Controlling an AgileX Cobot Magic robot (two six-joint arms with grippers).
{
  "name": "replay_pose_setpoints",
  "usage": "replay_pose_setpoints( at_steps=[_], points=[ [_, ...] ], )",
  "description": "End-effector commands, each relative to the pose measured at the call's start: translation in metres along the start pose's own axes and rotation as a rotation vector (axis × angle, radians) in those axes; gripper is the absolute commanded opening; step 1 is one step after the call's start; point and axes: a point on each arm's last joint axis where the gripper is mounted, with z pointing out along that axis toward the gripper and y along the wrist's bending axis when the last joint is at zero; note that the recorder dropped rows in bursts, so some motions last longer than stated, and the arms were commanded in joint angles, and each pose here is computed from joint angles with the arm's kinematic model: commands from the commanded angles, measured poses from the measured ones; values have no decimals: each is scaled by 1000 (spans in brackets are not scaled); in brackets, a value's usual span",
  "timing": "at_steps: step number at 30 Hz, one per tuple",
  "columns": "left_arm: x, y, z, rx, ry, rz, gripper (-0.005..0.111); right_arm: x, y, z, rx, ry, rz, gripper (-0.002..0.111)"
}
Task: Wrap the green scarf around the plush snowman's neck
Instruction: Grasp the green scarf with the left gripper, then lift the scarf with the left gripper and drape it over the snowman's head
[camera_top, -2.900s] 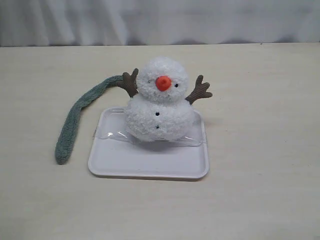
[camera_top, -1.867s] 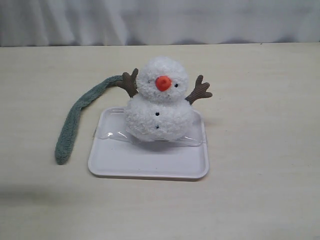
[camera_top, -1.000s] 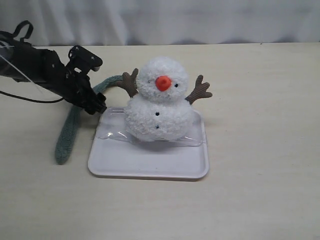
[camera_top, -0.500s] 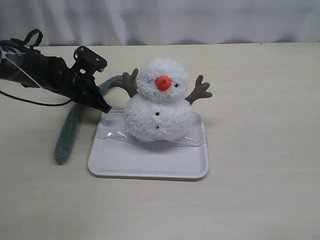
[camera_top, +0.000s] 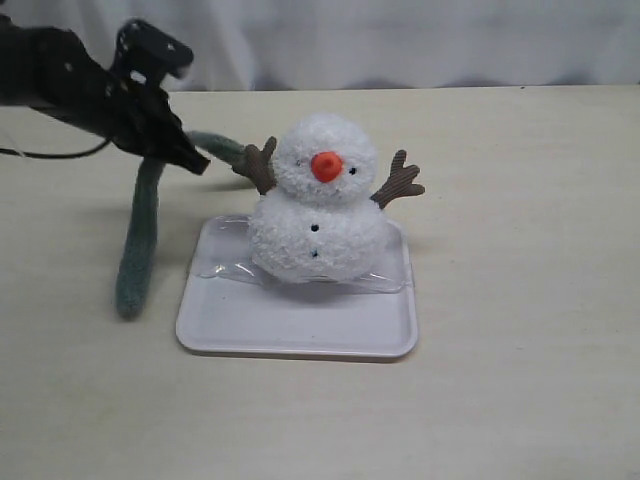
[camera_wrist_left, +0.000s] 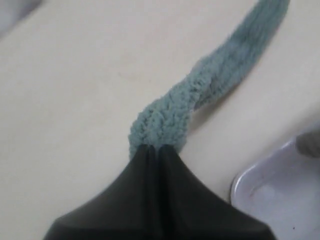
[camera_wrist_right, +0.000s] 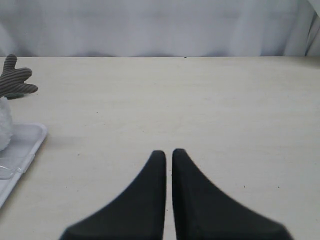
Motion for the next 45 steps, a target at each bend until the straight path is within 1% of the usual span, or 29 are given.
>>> replay_pose_setpoints(
  at_steps=[1,7,11,16,20,26,31,32,37,42,43,45],
  points=[
    [-28,6,-63,-45,-140,-3,0,0,0,0,4,1,-9,4],
    [-49,-5,-144,-72,-296,51,0,0,0,0,4,1,-9,4],
    [-57,-19,-198,-77,-425,85,0,0,0,0,4,1,-9,4],
    [-57,-48,-241,-13,-503,150,0,0,0,0,4,1,-9,4],
    [-56,-71,-261,54,-539,205,0,0,0,0,4,1,-9,4],
    [-58,-112,-263,217,-543,257,0,0,0,0,4,1,-9,4],
    [-63,-141,-250,270,-541,371,0,0,0,0,4,1,-9,4],
    [-64,-144,-245,272,-538,393,0,0,0,0,4,1,-9,4],
    [-72,-154,-213,263,-521,401,0,0,0,0,4,1,-9,4],
    [-79,-165,-165,223,-505,439,0,0,0,0,4,1,-9,4],
    [-79,-167,-156,213,-497,455,0,0,0,0,4,1,-9,4],
    [-77,-171,-135,188,-461,528,0,0,0,0,4,1,-9,4]
  ],
)
